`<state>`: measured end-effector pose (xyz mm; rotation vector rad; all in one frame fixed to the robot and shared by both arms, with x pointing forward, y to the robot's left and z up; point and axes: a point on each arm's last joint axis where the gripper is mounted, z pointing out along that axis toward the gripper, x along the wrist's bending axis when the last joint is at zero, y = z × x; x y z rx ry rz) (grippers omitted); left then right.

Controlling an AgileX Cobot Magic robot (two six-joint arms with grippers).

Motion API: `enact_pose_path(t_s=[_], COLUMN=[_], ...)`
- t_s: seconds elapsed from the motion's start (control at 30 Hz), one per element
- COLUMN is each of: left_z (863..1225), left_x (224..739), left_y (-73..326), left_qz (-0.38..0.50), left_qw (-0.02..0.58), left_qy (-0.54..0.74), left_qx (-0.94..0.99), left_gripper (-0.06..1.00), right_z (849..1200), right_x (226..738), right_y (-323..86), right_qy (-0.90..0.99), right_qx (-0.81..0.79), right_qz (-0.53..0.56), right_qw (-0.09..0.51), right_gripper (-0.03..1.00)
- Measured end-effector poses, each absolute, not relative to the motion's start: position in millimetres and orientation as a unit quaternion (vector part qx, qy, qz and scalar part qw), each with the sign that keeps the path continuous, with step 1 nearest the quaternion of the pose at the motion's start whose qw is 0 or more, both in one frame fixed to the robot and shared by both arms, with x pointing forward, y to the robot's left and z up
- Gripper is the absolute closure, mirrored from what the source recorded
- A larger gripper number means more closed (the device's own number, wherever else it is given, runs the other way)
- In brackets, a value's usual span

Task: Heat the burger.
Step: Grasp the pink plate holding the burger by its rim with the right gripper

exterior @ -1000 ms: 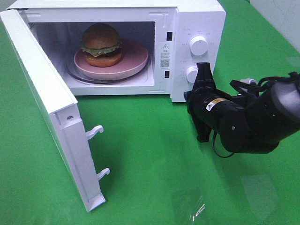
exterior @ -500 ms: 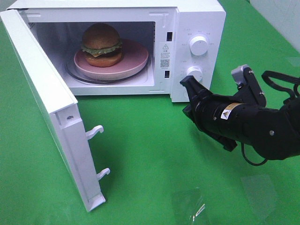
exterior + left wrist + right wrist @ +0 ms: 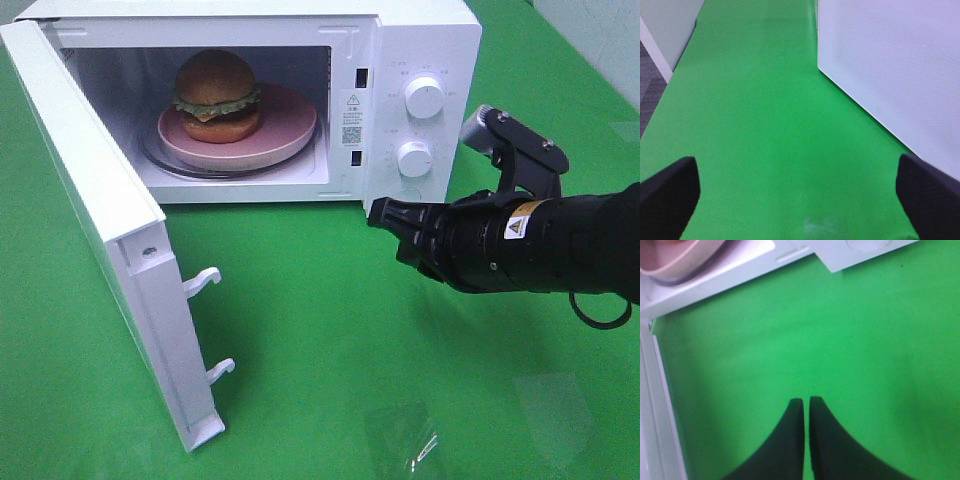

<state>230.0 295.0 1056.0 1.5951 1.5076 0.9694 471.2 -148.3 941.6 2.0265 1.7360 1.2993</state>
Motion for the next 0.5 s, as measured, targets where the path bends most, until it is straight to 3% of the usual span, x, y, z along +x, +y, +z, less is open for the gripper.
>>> enact_pose_path(t_s=[0.5], left_z=[1056], left_x=[230], left_y=[295], left_qz=[0.377], left_qw=[0.363], left_qy=[0.586], left_qx=[0.62], left_gripper=[-0.04], right_z=[957], right_x=[454], right_y=[-146], right_qy=[0.798], right_qx=[0.539], right_qz=[0.26], right_qw=[0.07], right_gripper=[0.89])
